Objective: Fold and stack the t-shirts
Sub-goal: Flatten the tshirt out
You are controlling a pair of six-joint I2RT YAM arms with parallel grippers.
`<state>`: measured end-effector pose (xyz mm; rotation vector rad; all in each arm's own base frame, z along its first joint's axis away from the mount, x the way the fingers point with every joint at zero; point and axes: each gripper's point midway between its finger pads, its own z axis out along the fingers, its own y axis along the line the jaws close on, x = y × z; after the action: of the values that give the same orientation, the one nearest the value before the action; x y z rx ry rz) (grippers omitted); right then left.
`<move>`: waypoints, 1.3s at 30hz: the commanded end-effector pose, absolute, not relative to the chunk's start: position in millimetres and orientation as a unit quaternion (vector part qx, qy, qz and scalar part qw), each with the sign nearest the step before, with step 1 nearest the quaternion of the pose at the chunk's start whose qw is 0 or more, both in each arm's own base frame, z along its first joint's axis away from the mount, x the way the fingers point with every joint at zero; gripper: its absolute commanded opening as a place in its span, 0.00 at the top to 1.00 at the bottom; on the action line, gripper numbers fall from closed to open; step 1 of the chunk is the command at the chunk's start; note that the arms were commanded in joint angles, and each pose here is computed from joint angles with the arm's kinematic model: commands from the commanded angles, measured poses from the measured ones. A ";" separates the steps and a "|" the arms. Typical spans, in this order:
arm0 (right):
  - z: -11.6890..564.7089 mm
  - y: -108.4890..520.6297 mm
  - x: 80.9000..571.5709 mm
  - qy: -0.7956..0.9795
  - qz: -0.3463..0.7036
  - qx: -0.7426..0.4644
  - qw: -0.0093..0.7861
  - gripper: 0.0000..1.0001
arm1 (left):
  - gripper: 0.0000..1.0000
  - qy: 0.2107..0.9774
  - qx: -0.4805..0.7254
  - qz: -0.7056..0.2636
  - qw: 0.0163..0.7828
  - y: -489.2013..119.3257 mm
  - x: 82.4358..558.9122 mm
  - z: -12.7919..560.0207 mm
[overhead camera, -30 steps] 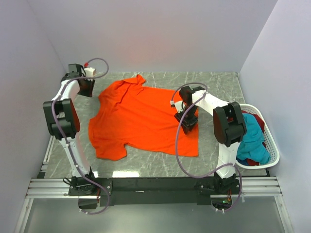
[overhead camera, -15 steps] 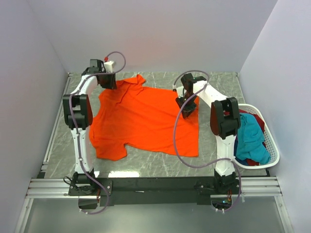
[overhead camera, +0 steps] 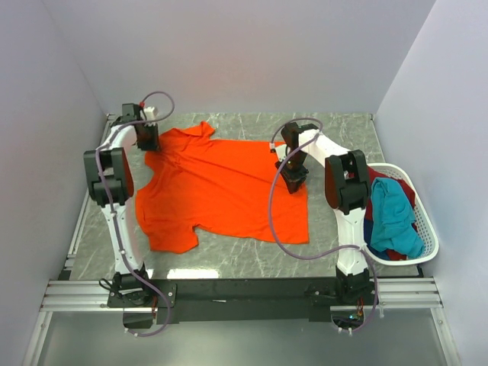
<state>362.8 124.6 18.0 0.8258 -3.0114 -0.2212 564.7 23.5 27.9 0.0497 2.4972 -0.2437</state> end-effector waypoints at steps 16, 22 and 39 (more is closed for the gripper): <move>67.1 184.0 323.3 -0.937 -0.171 0.304 -0.009 0.67 | 0.56 0.910 0.163 -0.087 0.372 -32.9 546.8 121.9; 54.6 195.7 308.8 -0.935 -0.189 0.300 0.014 0.67 | 0.51 0.899 0.203 -0.058 0.385 -82.0 573.9 106.1; 38.4 188.4 298.5 -0.937 -0.178 0.299 0.031 0.67 | 0.56 0.897 0.218 0.026 0.384 -85.3 596.1 67.3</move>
<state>294.4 187.8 30.9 0.9165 -2.8555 -0.5344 575.2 -93.3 37.0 0.5673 2.3842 -0.0152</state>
